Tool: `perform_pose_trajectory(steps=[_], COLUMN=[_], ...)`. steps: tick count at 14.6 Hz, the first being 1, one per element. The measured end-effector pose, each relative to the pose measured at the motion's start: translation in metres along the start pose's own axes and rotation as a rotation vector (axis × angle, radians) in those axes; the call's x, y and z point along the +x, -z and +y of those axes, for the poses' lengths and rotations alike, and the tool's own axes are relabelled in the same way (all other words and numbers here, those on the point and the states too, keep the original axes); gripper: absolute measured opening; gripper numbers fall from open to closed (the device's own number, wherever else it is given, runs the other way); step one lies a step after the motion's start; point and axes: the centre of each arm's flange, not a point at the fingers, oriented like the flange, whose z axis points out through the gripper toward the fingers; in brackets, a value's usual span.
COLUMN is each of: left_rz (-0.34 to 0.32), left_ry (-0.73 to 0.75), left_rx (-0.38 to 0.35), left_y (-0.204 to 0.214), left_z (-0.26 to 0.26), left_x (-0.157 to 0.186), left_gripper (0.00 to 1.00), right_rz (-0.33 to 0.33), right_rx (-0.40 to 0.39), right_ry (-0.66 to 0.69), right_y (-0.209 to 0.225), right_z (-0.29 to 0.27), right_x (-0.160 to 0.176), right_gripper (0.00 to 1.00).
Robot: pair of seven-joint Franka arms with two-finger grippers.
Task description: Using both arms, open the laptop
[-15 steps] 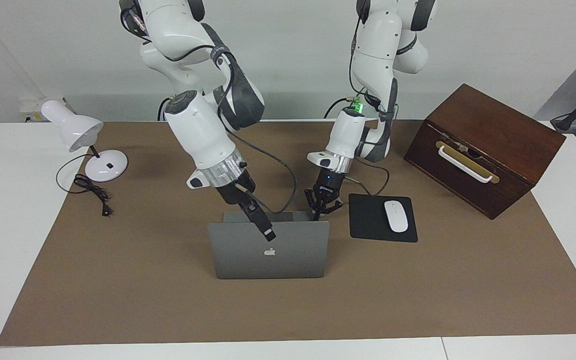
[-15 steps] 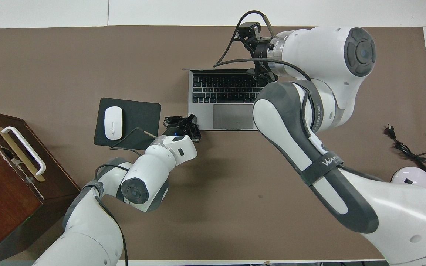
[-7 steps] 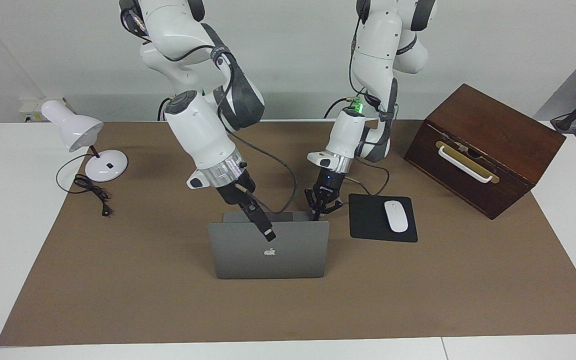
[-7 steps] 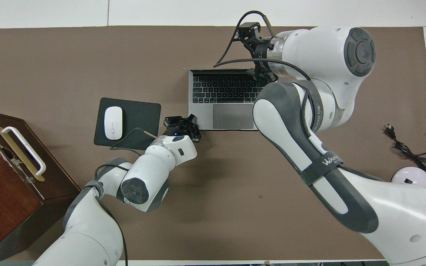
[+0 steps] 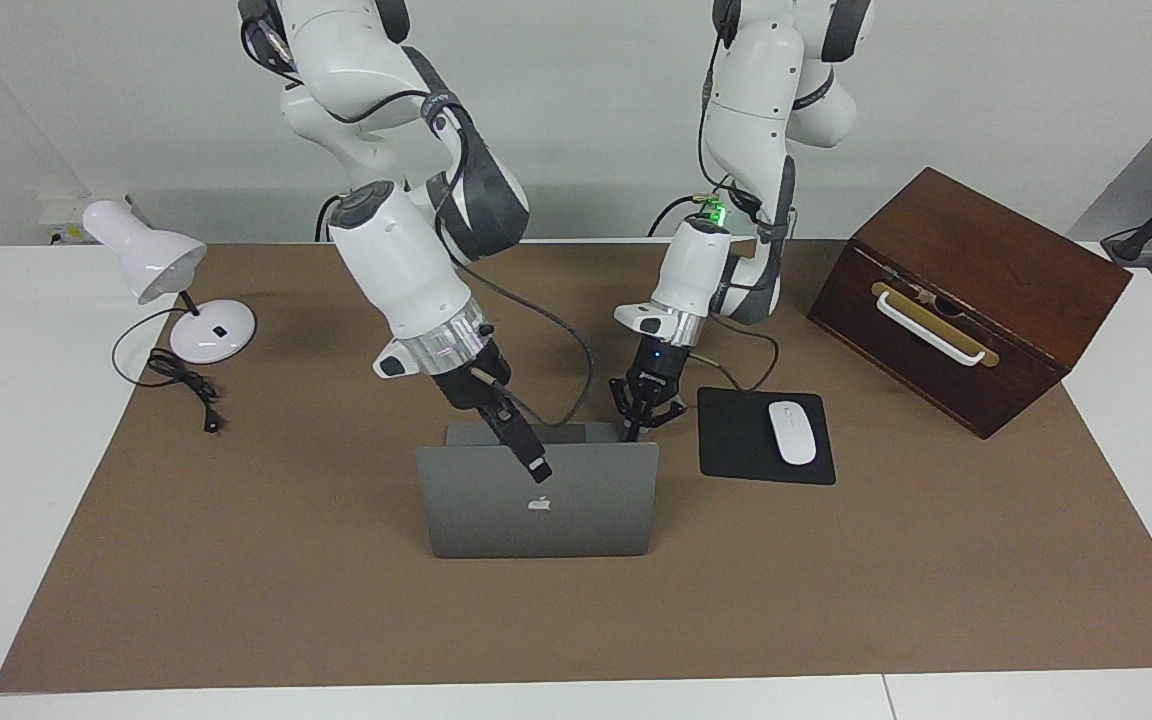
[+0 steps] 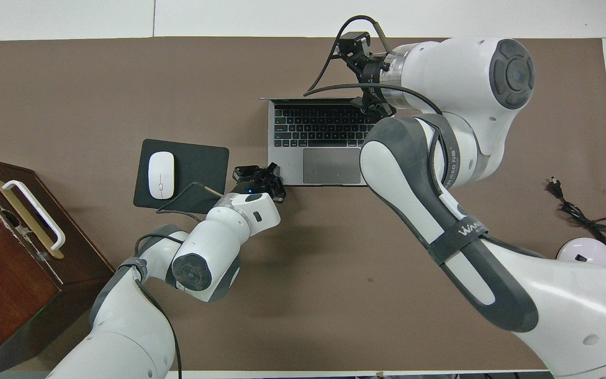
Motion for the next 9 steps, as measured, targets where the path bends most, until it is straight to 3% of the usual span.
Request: perform_pose_trajectory(steps=[9], left_rz=[0.0], left_ry=[0.002], left_rx=[0.0], left_y=[0.0], left_z=[-0.0002], left_x=[0.0], left_gripper=[0.01], right_rz=[0.006], right_rx=[0.001], right_ry=[0.019], right_y=[0.0012], right_z=[0.0001], right_x=[0.0044], right_gripper=[1.0])
